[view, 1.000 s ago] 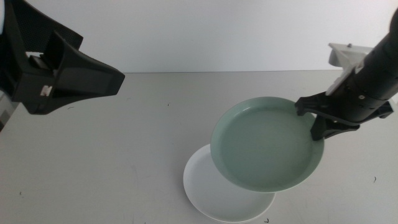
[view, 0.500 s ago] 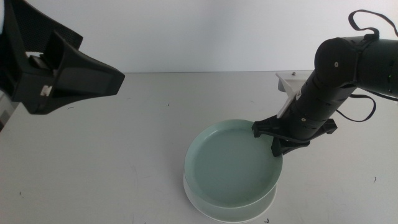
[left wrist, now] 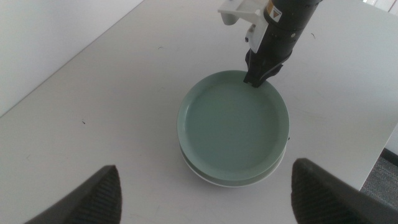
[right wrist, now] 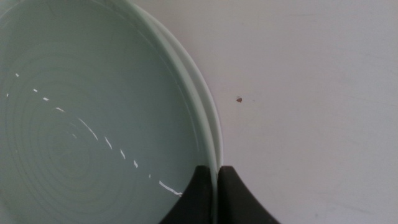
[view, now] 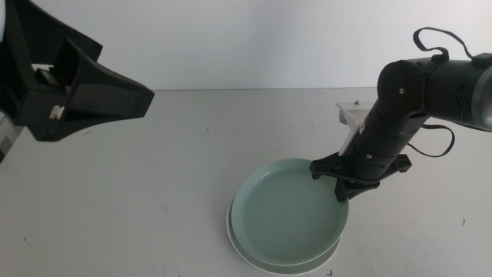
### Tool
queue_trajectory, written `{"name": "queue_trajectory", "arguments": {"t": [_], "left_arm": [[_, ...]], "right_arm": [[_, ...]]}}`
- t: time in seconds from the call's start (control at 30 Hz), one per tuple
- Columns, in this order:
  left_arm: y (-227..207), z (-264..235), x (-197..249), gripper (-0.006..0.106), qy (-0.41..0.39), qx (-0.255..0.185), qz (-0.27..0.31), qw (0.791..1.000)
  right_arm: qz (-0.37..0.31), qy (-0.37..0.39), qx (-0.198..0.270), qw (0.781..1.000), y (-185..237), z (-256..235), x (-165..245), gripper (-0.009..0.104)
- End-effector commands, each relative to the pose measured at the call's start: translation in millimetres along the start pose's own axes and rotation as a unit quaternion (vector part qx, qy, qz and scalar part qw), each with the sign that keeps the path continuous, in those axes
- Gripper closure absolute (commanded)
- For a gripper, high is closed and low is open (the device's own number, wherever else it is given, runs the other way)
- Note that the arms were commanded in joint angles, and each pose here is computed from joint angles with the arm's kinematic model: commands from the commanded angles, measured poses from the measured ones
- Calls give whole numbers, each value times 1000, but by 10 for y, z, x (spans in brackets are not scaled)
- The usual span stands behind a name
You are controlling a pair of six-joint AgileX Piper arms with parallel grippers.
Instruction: Stack the three bowls on top of each other.
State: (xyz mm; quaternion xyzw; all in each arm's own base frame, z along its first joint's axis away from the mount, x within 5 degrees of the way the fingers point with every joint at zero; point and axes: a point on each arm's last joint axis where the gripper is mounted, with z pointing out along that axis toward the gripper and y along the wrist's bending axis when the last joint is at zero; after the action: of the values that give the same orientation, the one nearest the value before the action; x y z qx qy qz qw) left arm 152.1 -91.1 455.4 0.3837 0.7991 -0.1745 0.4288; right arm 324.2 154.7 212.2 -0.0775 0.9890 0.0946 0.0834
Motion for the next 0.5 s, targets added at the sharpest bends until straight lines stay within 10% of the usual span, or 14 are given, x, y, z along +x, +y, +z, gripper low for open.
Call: {"name": "queue_trajectory", "arguments": {"t": [0.0, 0.47], "left_arm": [[-31, -116, -106, 2, -47, -7, -2, 999], [-31, -116, -106, 2, -47, -7, -2, 999]], "right_arm": [[-9, -39, -9, 999, 44, -189, -68, 95], [-19, -23, -5, 1000, 36, -174, -45, 69]]}}
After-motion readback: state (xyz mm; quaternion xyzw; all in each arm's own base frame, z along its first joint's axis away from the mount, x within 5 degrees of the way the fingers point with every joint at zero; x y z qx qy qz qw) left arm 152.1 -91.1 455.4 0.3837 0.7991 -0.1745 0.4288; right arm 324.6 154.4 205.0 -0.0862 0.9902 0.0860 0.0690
